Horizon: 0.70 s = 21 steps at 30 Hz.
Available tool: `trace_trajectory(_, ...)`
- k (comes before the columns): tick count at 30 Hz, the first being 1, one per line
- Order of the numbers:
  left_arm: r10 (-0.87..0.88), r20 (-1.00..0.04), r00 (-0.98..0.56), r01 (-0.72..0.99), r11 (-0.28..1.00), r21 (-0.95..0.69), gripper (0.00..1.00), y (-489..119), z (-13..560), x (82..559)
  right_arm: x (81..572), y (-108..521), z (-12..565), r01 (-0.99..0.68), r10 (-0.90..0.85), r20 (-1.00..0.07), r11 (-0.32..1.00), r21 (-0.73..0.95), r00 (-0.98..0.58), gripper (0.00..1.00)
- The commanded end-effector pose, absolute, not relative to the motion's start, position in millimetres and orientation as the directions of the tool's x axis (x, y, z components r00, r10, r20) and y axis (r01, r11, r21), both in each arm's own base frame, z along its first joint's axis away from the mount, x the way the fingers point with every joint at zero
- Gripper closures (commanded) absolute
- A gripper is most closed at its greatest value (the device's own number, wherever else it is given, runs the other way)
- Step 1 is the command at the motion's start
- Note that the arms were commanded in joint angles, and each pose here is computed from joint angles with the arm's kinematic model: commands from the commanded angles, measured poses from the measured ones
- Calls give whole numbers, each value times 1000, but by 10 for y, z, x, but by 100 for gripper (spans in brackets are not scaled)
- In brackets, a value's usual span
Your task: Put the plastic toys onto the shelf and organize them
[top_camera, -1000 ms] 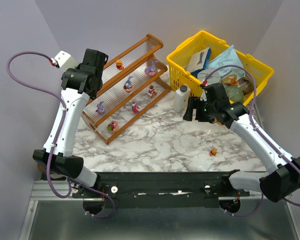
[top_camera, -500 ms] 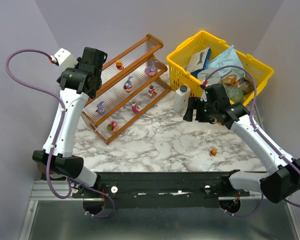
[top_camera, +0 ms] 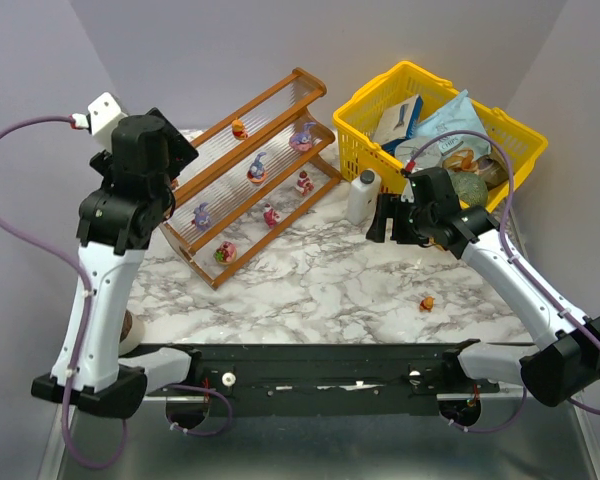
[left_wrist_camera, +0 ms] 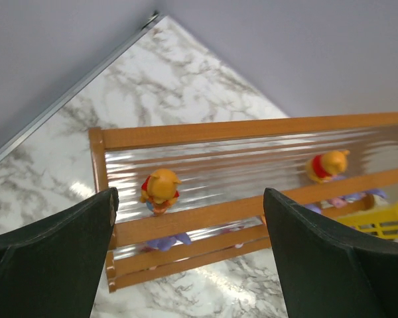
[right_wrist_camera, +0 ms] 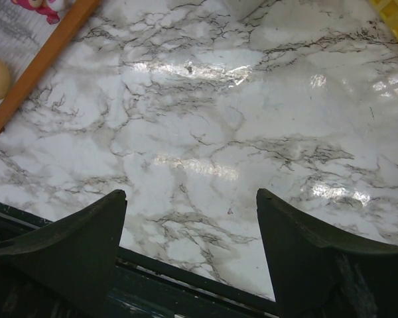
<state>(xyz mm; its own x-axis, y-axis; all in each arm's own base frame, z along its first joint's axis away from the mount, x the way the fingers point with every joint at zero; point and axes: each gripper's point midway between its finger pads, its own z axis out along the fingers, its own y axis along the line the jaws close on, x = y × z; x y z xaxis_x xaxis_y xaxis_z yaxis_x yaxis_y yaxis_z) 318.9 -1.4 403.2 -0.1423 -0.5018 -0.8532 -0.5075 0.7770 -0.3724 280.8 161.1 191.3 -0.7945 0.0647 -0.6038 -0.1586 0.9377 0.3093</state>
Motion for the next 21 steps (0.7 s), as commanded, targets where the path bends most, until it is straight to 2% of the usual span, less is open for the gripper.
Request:
trace_trajectory(1,-435,-893,-111,-180,893,-413,1,-390,4460,3227,2824,1592,2016,-161,75,-624,936,313,-777,13)
trace_trajectory(3,-423,-901,-94,-70,906,-418,1,-529,4615,3202,2828,1571,2014,-151,79,-626,940,307,-776,13)
trace_trajectory(5,-407,-903,-135,72,905,-419,1,-789,4674,3207,2832,1524,1998,-132,84,-627,948,289,-774,13)
trace_trajectory(7,-398,-904,-158,144,896,-420,1,-933,4713,3211,2836,1495,1983,-119,86,-626,953,279,-775,13)
trace_trajectory(16,-355,-895,-271,103,913,-394,5,-1147,4460,3845,2752,1469,1895,-90,110,-604,952,292,-790,13)
trace_trajectory(21,-343,-871,-351,74,917,-391,14,-1286,4162,4256,2735,1466,1879,-81,123,-602,950,300,-789,13)
